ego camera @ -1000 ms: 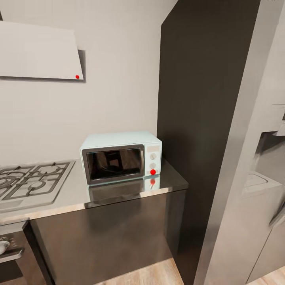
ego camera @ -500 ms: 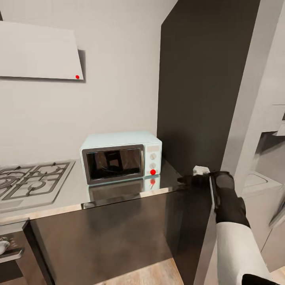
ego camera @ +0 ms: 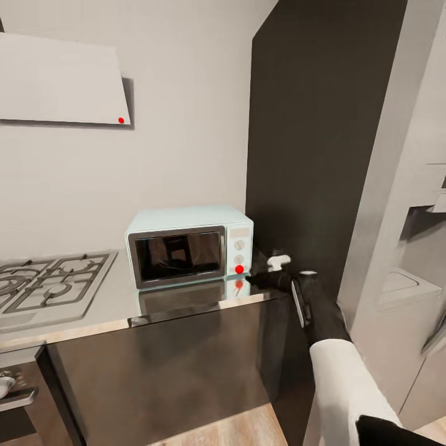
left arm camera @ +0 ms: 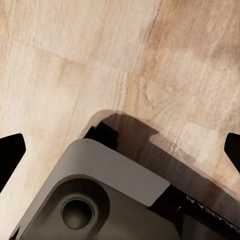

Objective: In the kitchen, take the popcorn bag from the countertop, put it into the microwave, and heat it until the popcorn is cooked so the cooked popcorn ends up inside the bag.

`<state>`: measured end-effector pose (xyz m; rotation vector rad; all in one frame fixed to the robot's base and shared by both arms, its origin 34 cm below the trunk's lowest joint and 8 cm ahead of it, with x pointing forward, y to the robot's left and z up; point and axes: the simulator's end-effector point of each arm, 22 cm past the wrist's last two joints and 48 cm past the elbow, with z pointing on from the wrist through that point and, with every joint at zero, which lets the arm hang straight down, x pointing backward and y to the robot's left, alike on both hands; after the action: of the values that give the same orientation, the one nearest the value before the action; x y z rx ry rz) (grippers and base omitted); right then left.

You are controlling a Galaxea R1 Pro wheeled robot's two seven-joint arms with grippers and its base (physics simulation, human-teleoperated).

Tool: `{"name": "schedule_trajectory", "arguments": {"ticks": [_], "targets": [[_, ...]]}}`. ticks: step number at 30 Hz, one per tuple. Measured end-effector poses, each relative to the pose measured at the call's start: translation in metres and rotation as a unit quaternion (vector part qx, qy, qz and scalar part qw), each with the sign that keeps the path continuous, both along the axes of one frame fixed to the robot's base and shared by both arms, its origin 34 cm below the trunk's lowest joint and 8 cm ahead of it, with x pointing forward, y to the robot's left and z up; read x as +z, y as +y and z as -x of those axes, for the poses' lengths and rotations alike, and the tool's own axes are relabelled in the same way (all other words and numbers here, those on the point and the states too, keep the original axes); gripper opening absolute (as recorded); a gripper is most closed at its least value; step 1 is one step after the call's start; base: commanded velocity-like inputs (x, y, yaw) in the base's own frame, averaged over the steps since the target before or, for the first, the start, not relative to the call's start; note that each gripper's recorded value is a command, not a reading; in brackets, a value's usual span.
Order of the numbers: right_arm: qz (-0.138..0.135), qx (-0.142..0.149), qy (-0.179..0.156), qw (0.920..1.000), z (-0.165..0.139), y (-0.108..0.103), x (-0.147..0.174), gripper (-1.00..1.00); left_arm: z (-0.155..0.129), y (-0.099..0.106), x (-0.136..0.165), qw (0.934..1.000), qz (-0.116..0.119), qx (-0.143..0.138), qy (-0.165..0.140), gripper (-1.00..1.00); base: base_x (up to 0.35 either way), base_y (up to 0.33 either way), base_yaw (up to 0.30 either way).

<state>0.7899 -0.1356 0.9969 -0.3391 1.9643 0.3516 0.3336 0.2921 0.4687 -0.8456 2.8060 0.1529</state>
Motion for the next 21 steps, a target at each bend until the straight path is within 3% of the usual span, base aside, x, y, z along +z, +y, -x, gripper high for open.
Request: {"name": "schedule_trajectory", "arguments": {"ticks": [1, 3, 6, 10, 13, 21], "targets": [[0.011, 0.014, -0.014, 0.9998, -0.006, 0.011, -0.027, 1.00, 0.000, 0.000, 0.000, 1.0000, 0.000, 0.000, 0.000, 1.00, 0.000, 0.000, 0.000], [0.022, 0.015, -0.030, 0.9992, -0.010, 0.017, -0.047, 1.00, 0.000, 0.000, 0.000, 1.0000, 0.000, 0.000, 0.000, 1.00, 0.000, 0.000, 0.000], [0.023, 0.011, -0.024, 0.9994, -0.010, 0.019, -0.069, 1.00, 0.000, 0.000, 0.000, 1.0000, 0.000, 0.000, 0.000, 1.00, 0.000, 0.000, 0.000], [0.002, -0.008, -0.012, 0.9999, -0.010, 0.009, -0.081, 1.00, 0.000, 0.000, 0.000, 1.0000, 0.000, 0.000, 0.001, 1.00, 0.124, 0.000, 0.000], [-0.002, -0.005, 0.005, 1.0000, -0.006, 0.013, -0.096, 1.00, 0.001, 0.000, 0.000, 1.0000, 0.000, 0.001, 0.001, 1.00, 0.289, 0.000, 0.000], [-0.009, -0.004, 0.005, 0.9999, -0.005, 0.015, -0.097, 1.00, 0.001, 0.001, 0.000, 1.0000, 0.001, 0.002, 0.001, 1.00, 0.295, 0.000, 0.000]]}}
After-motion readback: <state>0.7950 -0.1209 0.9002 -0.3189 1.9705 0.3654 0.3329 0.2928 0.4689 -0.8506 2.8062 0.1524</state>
